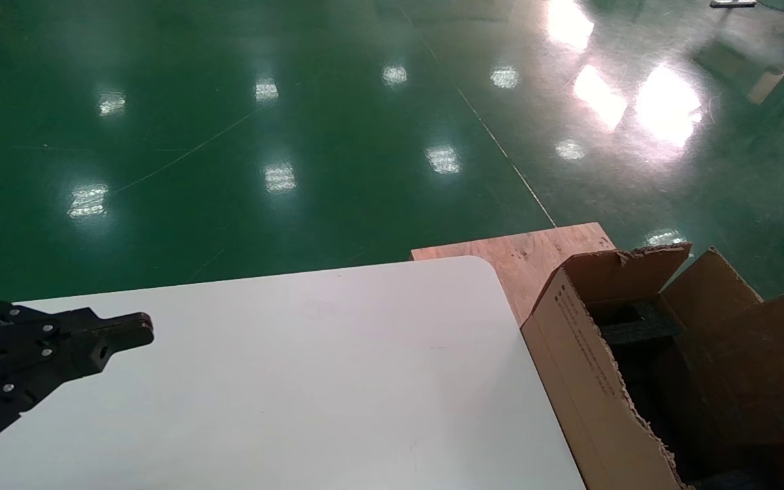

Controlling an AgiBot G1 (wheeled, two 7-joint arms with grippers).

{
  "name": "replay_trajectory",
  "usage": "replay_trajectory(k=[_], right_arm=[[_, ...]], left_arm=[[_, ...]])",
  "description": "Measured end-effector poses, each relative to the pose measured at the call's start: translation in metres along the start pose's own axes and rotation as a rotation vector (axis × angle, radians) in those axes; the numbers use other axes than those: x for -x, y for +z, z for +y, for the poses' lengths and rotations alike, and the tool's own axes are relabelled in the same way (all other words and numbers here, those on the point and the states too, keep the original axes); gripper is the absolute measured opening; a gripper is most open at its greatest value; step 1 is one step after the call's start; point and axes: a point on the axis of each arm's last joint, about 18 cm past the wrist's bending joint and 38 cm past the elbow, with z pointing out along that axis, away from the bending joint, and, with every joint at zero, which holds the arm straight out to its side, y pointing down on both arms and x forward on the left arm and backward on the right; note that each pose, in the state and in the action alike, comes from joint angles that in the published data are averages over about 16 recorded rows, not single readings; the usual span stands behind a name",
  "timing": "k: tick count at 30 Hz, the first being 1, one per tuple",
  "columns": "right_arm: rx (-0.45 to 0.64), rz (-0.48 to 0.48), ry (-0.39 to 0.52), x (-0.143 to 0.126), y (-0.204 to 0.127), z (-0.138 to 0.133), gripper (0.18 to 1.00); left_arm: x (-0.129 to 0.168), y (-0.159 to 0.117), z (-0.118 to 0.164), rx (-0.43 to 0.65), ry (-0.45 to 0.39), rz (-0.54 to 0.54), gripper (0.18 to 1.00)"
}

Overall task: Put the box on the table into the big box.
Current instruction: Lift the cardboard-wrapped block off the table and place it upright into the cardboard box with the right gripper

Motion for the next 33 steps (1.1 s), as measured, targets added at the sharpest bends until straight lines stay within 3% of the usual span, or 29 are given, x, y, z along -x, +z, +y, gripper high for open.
replay_trajectory(k=[15, 33], right_arm=[[-0.008, -0.029, -0.007, 0.001, 0.026, -0.003, 0.475], [0.01, -0.006, 0.005, -0.007, 0.025, 0.005, 0.474]], left_arm=[[0.0, 0.0, 0.0, 0.0, 0.0, 0.0, 0.191], [0.0, 0.0, 0.0, 0.0, 0.0, 0.0, 0.191]])
